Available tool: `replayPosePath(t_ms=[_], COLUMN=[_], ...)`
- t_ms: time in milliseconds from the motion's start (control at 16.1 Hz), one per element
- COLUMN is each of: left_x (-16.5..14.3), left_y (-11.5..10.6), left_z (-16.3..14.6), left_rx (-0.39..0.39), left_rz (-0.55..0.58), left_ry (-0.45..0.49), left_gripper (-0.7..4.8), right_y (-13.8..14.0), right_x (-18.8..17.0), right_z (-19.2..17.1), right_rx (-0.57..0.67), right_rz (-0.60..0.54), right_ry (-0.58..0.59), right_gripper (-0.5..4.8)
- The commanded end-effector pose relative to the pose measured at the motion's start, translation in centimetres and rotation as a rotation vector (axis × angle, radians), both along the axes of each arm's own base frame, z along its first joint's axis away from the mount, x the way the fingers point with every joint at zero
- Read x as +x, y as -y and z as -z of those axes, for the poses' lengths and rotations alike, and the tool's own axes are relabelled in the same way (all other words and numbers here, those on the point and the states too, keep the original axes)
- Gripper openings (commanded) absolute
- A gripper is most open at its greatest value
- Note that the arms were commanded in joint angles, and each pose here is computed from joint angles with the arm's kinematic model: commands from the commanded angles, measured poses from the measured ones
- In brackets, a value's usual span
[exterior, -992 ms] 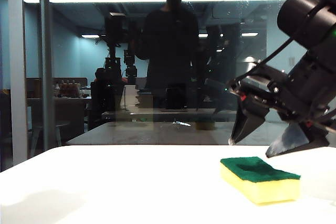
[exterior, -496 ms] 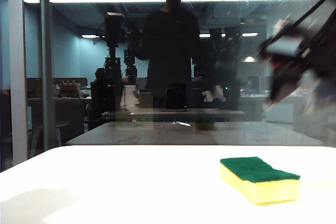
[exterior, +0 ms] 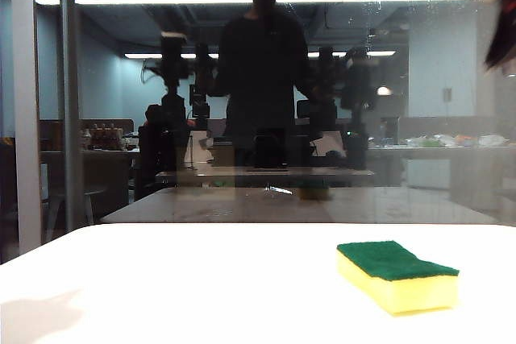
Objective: Reach upward to find where there is water on the glass, pick up the sponge from the table, dry the water, and finally place the sponge back on the table.
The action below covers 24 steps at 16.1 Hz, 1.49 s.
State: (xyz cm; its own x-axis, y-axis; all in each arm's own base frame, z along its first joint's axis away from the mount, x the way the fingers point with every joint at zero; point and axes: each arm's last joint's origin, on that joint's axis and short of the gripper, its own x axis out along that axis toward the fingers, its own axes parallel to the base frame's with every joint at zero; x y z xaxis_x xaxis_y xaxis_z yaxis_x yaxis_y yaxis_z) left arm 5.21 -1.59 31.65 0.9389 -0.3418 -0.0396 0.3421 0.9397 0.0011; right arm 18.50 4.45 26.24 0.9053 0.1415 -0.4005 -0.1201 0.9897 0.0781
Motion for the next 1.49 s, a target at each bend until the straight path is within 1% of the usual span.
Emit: replayPosePath(t_ms=[62, 124, 248, 558, 806, 930, 992, 1116, 1302, 1364, 1488], left_x=[-0.2, -0.2, -0.1, 0.8, 1.4, 1.7, 1.8, 1.9, 2.0, 2.1, 2.3], left_y=[-0.1, -0.2, -0.3, -0.2, -0.1, 0.0, 0.0, 0.0, -0.3, -0.4, -0.8], left_z=[1.9, 2.7, 3.7, 4.8, 5.8, 6.3, 6.6, 6.8, 6.6, 6.6, 6.9], left_rx=[-0.017, -0.011, 0.002, 0.004, 0.020, 0.044, 0.067, 0.064, 0.064, 0.082, 0.078], left_rz=[-0.028, -0.055, -0.078, -0.140, -0.143, -0.144, -0.147, -0.153, -0.197, -0.222, -0.268], left_ry=[0.015, 0.022, 0.026, 0.050, 0.050, 0.057, 0.060, 0.061, 0.079, 0.088, 0.091], left_gripper=[-0.05, -0.05, -0.05, -0.06, -0.06, -0.06, -0.06, -0.06, -0.06, -0.06, -0.06], right_y=[0.8, 1.1, 1.9, 3.5, 4.2, 4.3, 4.3, 4.3, 4.3, 4.3, 4.3], right_x=[-1.3, -1.7, -2.2, -3.2, -4.3, -5.0, -5.5, -6.0, -7.1, -7.5, -8.0], right_z=[-1.3, -1.6, -1.7, -1.7, -2.1, -2.1, -1.9, -1.2, -0.1, 0.3, 1.0], right_rx=[-0.036, -0.037, -0.037, -0.027, -0.009, -0.008, -0.006, 0.000, 0.003, 0.003, 0.004], right_rz=[0.012, 0.026, 0.065, 0.118, 0.127, 0.137, 0.133, 0.116, 0.109, 0.109, 0.108], right_ry=[0.074, 0.090, 0.086, 0.061, 0.089, 0.107, 0.112, 0.112, 0.111, 0.122, 0.133], right_gripper=[0.11, -0.06, -0.06, -0.06, -0.06, -0.06, -0.06, -0.06, -0.06, -0.06, -0.06])
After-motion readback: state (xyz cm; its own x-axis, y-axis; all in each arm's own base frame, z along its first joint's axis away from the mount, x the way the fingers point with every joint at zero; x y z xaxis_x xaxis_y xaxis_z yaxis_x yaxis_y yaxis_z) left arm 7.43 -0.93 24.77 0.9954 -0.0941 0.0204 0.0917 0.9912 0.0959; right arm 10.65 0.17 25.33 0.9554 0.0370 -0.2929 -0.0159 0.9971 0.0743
